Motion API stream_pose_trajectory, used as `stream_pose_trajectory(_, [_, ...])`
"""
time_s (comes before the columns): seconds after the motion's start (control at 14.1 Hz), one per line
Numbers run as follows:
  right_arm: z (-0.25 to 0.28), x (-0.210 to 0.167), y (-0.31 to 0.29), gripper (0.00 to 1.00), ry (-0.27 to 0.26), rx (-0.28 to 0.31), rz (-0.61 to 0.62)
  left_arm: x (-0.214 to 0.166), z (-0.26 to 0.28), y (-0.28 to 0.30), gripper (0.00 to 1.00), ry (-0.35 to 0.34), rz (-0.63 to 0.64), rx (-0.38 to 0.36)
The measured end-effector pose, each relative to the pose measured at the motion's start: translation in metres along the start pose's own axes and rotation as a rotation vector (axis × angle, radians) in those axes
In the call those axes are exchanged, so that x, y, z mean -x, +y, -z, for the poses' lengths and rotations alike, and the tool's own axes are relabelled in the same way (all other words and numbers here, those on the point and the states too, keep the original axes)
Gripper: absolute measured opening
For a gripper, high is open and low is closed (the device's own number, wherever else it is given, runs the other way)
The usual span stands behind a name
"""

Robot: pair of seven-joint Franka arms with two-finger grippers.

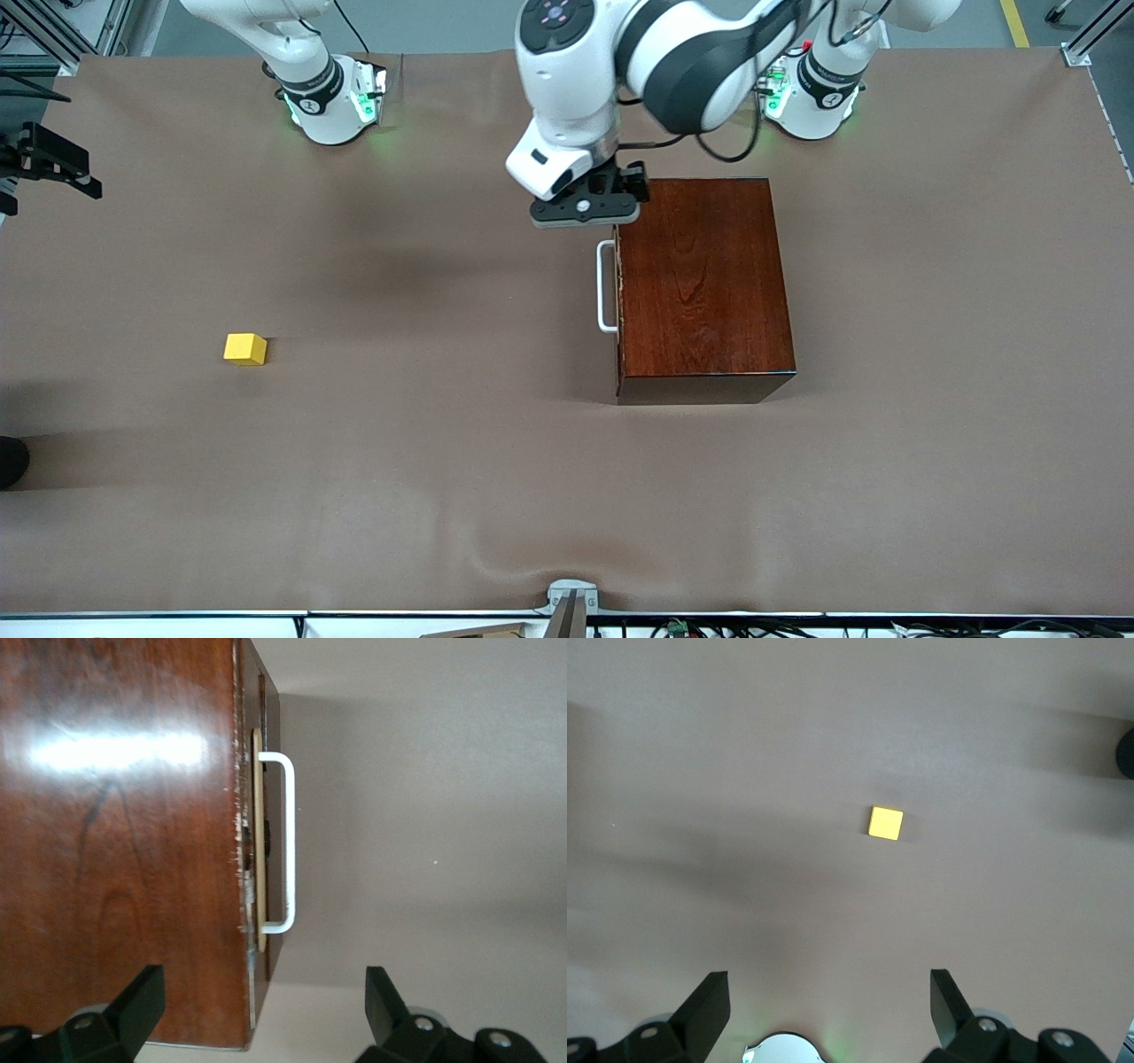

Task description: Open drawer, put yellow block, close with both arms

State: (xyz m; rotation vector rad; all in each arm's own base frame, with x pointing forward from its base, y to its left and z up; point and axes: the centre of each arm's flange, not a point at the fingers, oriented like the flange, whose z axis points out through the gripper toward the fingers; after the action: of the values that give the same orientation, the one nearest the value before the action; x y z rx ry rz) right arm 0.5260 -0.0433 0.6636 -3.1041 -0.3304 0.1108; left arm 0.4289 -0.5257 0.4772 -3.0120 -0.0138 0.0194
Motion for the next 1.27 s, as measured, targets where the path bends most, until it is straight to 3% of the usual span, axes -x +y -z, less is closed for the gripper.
stream_pose_trajectory(0.5, [0.000,0.000,0.001,1.00,0.000,0.000,-0.002,0.015,-0.108,0.067,1.00,0.089,0.013,-0.178])
stream_pose_trajectory(0.71, [0.000,0.000,0.002,1.00,0.001,0.000,-0.004,0.014,-0.120,0.077,1.00,0.107,-0.017,-0.184])
stream_pose_trajectory(1.27, [-0.006,-0.003,0.006,1.00,-0.012,0.001,-0.010,0.010,-0.165,0.080,1.00,0.074,-0.047,-0.238])
